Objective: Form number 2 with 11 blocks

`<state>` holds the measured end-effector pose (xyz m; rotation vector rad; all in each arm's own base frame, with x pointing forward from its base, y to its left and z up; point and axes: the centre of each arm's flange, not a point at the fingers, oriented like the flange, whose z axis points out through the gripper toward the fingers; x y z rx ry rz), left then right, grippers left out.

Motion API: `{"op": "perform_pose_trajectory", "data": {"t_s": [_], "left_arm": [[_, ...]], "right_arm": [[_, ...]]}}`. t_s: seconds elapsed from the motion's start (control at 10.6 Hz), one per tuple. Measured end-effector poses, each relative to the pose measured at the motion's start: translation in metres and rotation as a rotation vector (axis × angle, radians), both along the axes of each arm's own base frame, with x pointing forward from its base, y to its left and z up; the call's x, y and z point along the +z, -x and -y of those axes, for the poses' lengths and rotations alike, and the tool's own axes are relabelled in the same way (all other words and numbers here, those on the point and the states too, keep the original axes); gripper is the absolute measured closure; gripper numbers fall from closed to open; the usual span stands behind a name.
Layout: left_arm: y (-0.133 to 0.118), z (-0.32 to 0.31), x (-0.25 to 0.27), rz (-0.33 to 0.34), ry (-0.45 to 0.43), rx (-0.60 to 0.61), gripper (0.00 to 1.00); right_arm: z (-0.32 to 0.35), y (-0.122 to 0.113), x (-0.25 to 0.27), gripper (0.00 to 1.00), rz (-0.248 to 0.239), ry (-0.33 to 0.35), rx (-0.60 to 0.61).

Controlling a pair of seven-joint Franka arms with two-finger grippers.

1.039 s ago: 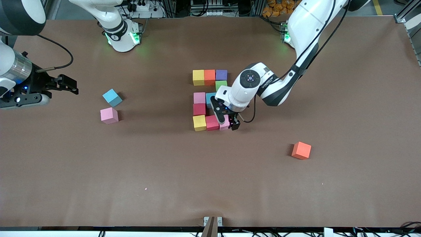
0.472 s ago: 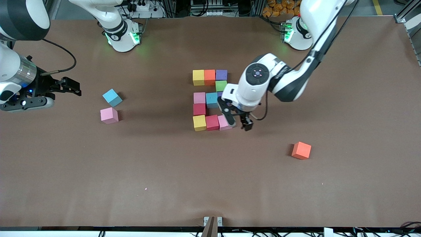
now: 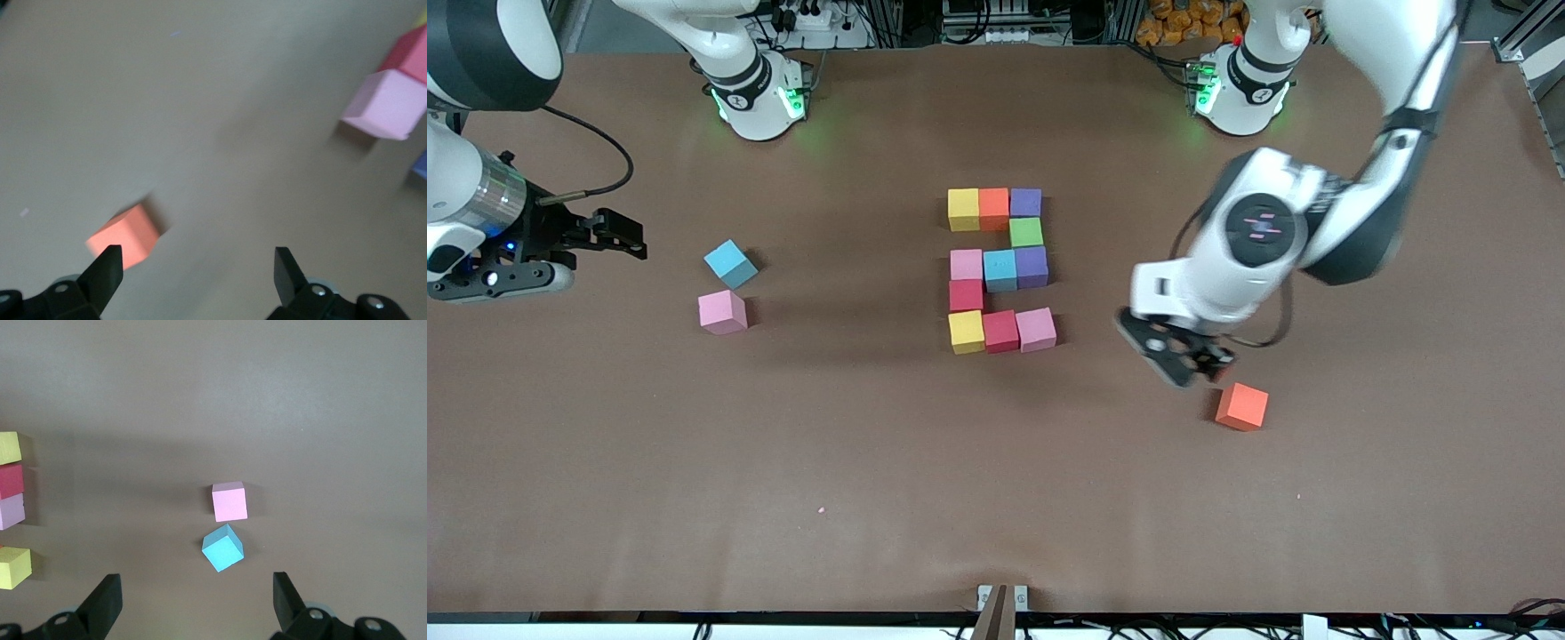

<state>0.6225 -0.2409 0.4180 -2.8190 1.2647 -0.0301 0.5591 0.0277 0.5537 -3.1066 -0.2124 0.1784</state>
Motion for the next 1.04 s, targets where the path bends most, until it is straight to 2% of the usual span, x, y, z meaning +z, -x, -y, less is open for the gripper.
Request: {"op": "perform_pose_trajectory", "data": {"t_s": [0.38, 0.66, 1.04], "left_arm": [[-0.016, -0.071, 0.06, 0.046, -0.012, 0.182, 0.0], [-0.024, -0.125, 0.08, 0.078, -0.01, 0.297, 0.0], [-0.015, -0.127, 0.118, 0.135, 0.005, 0.431, 0.0]], "right_arm": [[0.0, 0.0, 0.0, 0.0, 0.002, 0.0, 0.0], [0.001, 0.0, 0.0, 0.0, 0.002, 0.0, -0.001], [0.001, 0.0, 0.0, 0.0, 0.001, 0.0, -0.001]]}}
